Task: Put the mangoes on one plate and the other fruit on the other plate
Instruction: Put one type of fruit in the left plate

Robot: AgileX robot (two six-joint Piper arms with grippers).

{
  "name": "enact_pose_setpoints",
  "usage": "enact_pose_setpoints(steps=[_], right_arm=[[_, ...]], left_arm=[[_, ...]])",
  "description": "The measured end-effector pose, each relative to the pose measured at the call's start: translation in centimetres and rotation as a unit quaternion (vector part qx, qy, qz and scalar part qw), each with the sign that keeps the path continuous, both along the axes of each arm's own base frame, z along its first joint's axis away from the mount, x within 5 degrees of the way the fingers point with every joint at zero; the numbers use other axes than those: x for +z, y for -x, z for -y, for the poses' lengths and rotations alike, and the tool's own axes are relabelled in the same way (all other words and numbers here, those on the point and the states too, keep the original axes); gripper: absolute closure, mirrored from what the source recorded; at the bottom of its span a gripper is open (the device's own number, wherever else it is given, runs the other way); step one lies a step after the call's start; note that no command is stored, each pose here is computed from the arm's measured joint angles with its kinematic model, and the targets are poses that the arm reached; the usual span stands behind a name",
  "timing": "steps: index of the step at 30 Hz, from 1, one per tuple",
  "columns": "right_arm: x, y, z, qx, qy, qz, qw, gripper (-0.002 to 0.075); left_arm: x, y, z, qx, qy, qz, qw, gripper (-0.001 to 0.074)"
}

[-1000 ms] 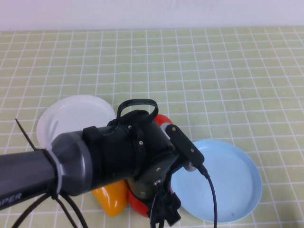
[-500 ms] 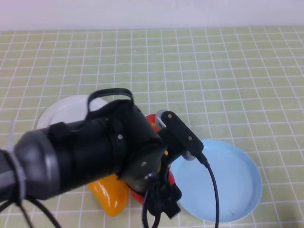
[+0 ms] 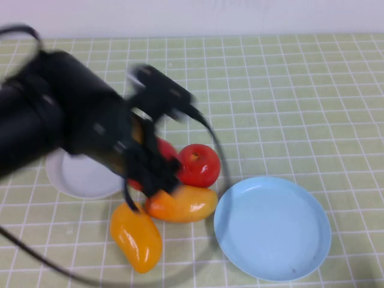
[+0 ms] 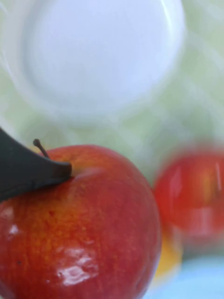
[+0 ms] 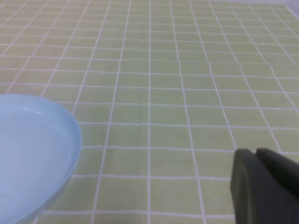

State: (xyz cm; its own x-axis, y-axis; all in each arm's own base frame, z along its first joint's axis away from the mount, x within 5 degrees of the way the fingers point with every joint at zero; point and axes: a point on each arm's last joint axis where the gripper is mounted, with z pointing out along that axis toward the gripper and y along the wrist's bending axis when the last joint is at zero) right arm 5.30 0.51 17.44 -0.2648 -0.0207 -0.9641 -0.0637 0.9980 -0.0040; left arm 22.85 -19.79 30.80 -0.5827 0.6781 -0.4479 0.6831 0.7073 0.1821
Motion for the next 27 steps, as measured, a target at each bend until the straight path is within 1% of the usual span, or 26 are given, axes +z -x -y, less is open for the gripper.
enact_pose_setpoints(steps=[5,9,11,15,18,21,22,25,27], right_arm=[[0.0,0.0,0.0,0.000,0.000,0.000,1.000,0.0742],[0.0,0.0,0.0,0.000,0.000,0.000,1.000,0.0742],[0.0,0.0,0.0,0.000,0.000,0.000,1.000,0.0742],[0.0,0.0,0.0,0.000,0.000,0.000,1.000,0.0742],[0.0,0.0,0.0,0.000,0.000,0.000,1.000,0.0742],[0.0,0.0,0.0,0.000,0.000,0.000,1.000,0.0742],[0.0,0.0,0.0,0.000,0.000,0.000,1.000,0.0742],[0.0,0.0,0.0,0.000,0.000,0.000,1.000,0.0742],[0.0,0.0,0.0,0.000,0.000,0.000,1.000,0.0742]], left_arm=[[-0.3,-4.8,-6.3,0.123,0.000,0.012,0.992,0.0210],[-1.6,-7.4,-10.1,0.195,-0.003,-0.001,0.981,0.0210],[-2.6,-8.4,-11.5,0.224,0.005,-0.015,0.974,0.0210],[-4.8,-10.2,-12.5,0.249,0.020,-0.038,0.968,0.0210],[-6.5,-11.0,-12.5,0.242,0.016,-0.053,0.969,0.0210],[-7.5,-11.4,-12.3,0.233,0.014,-0.066,0.970,0.0206],[-7.7,-11.4,-12.2,0.233,0.015,-0.069,0.970,0.0193],[-7.8,-11.6,-12.1,0.232,0.020,-0.065,0.970,0.0104],[-7.5,-11.7,-12.1,0.230,0.026,-0.054,0.971,0.0070]])
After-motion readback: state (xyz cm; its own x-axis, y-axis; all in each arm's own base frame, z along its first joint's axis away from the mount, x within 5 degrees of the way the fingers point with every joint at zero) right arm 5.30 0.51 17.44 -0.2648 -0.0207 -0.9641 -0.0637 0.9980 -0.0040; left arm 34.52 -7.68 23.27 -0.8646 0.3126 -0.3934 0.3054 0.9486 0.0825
